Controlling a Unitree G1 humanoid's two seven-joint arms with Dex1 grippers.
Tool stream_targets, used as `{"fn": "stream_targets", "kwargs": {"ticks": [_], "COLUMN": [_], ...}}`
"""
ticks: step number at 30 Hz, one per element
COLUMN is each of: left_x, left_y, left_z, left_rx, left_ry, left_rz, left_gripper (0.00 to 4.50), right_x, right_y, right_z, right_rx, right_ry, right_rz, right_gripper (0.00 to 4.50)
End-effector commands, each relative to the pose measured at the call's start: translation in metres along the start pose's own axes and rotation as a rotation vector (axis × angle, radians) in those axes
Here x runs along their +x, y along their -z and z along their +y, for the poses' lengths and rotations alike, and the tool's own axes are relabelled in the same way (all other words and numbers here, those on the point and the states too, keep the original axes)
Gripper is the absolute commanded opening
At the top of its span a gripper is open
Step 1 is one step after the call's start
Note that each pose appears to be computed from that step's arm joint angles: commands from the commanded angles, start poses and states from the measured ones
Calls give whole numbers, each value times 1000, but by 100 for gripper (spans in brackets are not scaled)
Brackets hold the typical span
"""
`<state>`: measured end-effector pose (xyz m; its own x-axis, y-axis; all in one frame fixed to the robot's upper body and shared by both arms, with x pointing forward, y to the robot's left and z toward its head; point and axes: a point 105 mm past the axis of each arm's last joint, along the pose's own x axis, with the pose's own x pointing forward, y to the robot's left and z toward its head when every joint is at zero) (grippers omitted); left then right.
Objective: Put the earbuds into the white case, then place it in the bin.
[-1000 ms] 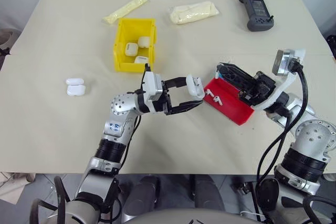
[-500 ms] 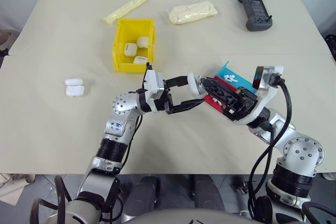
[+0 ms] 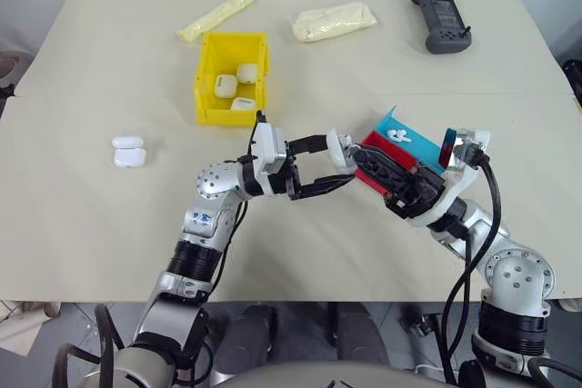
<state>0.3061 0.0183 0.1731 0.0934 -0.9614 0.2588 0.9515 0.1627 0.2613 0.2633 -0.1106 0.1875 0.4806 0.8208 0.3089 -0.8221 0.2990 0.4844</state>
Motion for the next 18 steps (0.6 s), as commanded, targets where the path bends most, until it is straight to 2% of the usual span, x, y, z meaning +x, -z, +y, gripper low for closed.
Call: {"fn": "stream_targets", "kwargs": {"ticks": [1, 4, 6, 12, 15, 18], "left_x": [5, 5, 6, 7, 2, -10], "left_y": [-22, -22, -23, -22, -22, -16], "left_z": [5, 6, 5, 4, 5, 12], "left_rx": [61, 62, 63, 62, 66, 103], "left_ry": [-16, -16, -10, 1, -6, -39], "left_rz": [-70, -73, -76, -78, -60, 43], "left_gripper": [278, 278, 278, 278, 278, 278], "right_x": [-1, -3, -4, -5, -11, -20], "right_y": [14, 14, 12, -4, -13, -21], "right_z": [5, 3, 0, 1, -6, -11], "right_rx": [-15, -33, -55, -137, -216, -313], "right_ry": [-25, -14, -3, -10, 40, 80], "right_rz": [75, 86, 92, 76, 76, 108], "right_gripper": [49, 49, 125, 316, 316, 316]}}
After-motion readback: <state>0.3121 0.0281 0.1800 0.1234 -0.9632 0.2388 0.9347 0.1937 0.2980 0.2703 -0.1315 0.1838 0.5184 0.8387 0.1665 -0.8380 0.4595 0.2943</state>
